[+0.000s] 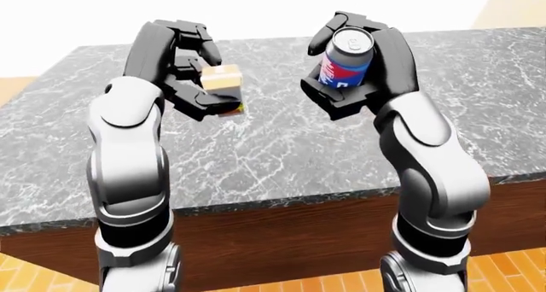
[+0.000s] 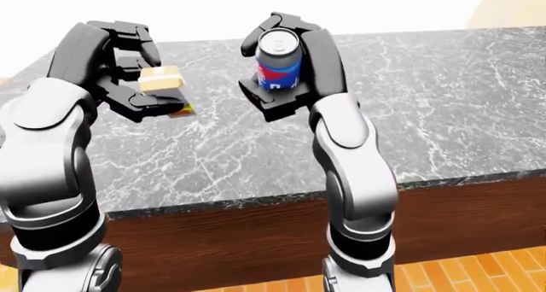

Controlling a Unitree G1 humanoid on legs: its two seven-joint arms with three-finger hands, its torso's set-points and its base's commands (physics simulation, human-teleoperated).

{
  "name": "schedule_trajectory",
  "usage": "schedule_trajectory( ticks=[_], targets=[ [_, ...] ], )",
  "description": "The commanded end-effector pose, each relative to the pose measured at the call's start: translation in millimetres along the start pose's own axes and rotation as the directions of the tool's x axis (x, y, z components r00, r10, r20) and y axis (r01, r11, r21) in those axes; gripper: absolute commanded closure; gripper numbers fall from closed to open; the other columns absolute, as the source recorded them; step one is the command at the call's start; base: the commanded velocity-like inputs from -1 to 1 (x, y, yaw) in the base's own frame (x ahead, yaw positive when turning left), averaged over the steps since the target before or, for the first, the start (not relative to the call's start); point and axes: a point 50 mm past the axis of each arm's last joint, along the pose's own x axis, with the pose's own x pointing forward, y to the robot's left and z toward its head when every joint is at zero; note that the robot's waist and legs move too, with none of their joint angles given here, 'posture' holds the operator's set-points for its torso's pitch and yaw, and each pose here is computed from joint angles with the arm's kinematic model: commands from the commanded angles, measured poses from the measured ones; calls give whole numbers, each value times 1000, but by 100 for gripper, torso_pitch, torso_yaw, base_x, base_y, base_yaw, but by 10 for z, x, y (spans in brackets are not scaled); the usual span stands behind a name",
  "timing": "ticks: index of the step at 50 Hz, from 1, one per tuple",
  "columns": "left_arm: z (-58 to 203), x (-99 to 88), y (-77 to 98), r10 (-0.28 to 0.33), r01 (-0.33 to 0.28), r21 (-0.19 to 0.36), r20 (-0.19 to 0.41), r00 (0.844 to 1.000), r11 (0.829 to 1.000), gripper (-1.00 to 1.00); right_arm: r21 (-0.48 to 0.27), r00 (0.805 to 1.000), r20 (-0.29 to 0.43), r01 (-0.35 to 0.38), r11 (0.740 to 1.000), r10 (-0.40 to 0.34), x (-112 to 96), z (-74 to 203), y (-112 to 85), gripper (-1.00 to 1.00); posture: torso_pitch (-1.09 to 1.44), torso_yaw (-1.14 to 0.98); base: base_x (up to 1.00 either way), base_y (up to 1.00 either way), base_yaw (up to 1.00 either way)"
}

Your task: Move the drinks to the dining counter.

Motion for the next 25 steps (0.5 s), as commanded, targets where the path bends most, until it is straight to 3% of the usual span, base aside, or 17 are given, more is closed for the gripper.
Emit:
schedule_trajectory(
  ticks=[1, 25],
  targets=[
    [159, -37, 76, 44, -45, 14, 80, 996, 999, 100, -9, 995, 100, 3, 1000, -2, -20, 189, -2, 100, 0, 0, 0, 0, 0],
    [-71, 170, -104, 19, -20, 63, 17, 1000, 998, 100, -13, 996, 88, 1, 1000, 0, -2, 148, 11, 100, 0, 0, 0, 0, 0]
  ],
)
